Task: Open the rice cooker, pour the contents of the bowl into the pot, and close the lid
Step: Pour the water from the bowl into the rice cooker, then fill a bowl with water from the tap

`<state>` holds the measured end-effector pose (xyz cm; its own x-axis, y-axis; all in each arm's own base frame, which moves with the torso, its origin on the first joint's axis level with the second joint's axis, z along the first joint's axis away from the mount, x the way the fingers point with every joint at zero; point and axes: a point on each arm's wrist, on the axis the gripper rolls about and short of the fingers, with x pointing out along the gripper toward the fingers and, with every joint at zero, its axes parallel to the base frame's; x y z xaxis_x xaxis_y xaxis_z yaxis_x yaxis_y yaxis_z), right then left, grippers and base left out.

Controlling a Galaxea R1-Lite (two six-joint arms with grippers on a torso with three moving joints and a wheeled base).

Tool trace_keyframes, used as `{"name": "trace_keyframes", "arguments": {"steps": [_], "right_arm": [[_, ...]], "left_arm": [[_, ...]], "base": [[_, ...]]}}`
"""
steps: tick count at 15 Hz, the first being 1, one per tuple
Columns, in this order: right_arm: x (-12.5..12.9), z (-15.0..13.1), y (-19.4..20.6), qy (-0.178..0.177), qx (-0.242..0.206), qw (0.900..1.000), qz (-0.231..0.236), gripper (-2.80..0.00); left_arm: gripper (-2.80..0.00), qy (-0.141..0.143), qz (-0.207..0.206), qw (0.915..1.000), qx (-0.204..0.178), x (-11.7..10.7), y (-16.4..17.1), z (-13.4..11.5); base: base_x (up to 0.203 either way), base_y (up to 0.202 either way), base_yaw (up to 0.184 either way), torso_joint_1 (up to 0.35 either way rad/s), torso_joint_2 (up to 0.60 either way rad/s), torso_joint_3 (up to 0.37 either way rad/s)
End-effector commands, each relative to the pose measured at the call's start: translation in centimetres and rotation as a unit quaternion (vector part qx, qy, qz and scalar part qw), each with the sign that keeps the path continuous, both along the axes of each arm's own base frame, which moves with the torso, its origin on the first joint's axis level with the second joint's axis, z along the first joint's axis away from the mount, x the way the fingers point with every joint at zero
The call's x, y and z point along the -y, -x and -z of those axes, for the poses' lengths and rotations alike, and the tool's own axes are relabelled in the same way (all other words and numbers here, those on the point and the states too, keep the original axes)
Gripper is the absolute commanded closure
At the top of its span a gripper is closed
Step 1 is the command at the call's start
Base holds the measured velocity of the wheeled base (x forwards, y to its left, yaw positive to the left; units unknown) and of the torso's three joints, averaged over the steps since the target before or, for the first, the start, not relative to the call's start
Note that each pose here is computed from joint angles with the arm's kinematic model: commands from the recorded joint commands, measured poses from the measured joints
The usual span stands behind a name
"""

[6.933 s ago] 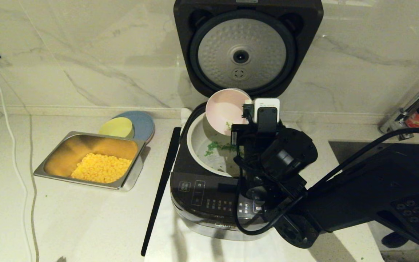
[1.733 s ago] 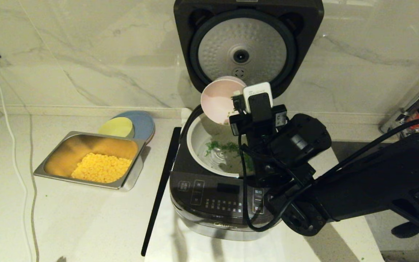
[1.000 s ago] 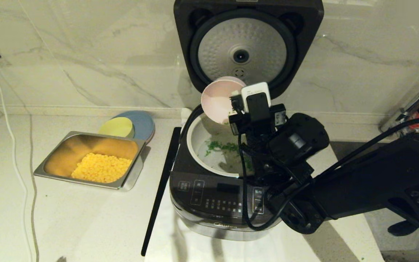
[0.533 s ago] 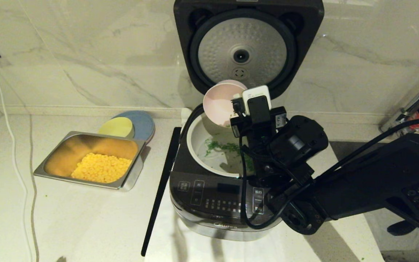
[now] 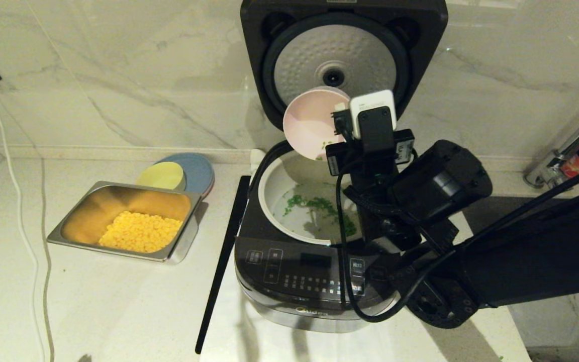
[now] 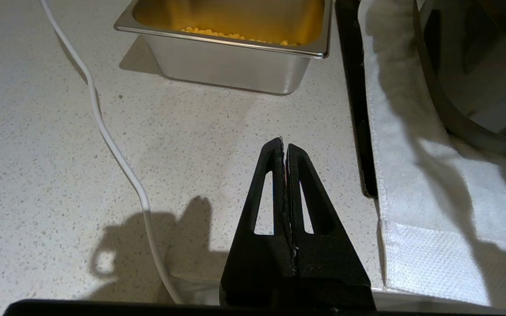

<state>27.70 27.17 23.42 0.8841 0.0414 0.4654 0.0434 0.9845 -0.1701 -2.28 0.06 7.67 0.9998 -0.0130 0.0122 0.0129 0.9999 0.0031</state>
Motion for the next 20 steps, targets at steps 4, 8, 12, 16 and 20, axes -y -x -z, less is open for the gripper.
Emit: {"name": "trace_keyframes", "arguments": {"steps": [4, 8, 12, 16, 20], "right_arm": [[3.0, -4.9, 3.6, -0.018, 0.003, 1.0, 0.005, 0.0], [4.4, -5.1, 7.2, 0.018, -0.05, 0.999, -0.011, 0.0], [6.6, -4.4, 11.0, 0.07, -0.099, 0.992, -0.028, 0.0], [10.9, -4.4, 13.9, 0.083, -0.165, 0.982, -0.035, 0.0], [16.2, -2.9, 16.1, 0.078, -0.284, 0.955, -0.037, 0.0]], "left_arm": [[0.0, -0.001, 0.0, 1.0, -0.004, 0.0, -0.1, 0.3], [0.0, -0.001, 0.0, 1.0, -0.004, 0.0, -0.1, 0.3], [0.0, 0.0, 0.0, 1.0, -0.004, 0.0, -0.1, 0.3], [0.0, 0.0, 0.0, 1.0, -0.004, 0.0, -0.1, 0.3], [0.0, 0.0, 0.0, 1.0, -0.004, 0.0, -0.1, 0.3]], "base": [[0.0, 0.0, 0.0, 0.0, 0.0, 0.0], [0.0, 0.0, 0.0, 0.0, 0.0, 0.0], [0.0, 0.0, 0.0, 0.0, 0.0, 0.0], [0.0, 0.0, 0.0, 0.0, 0.0, 0.0], [0.0, 0.0, 0.0, 0.0, 0.0, 0.0]]}}
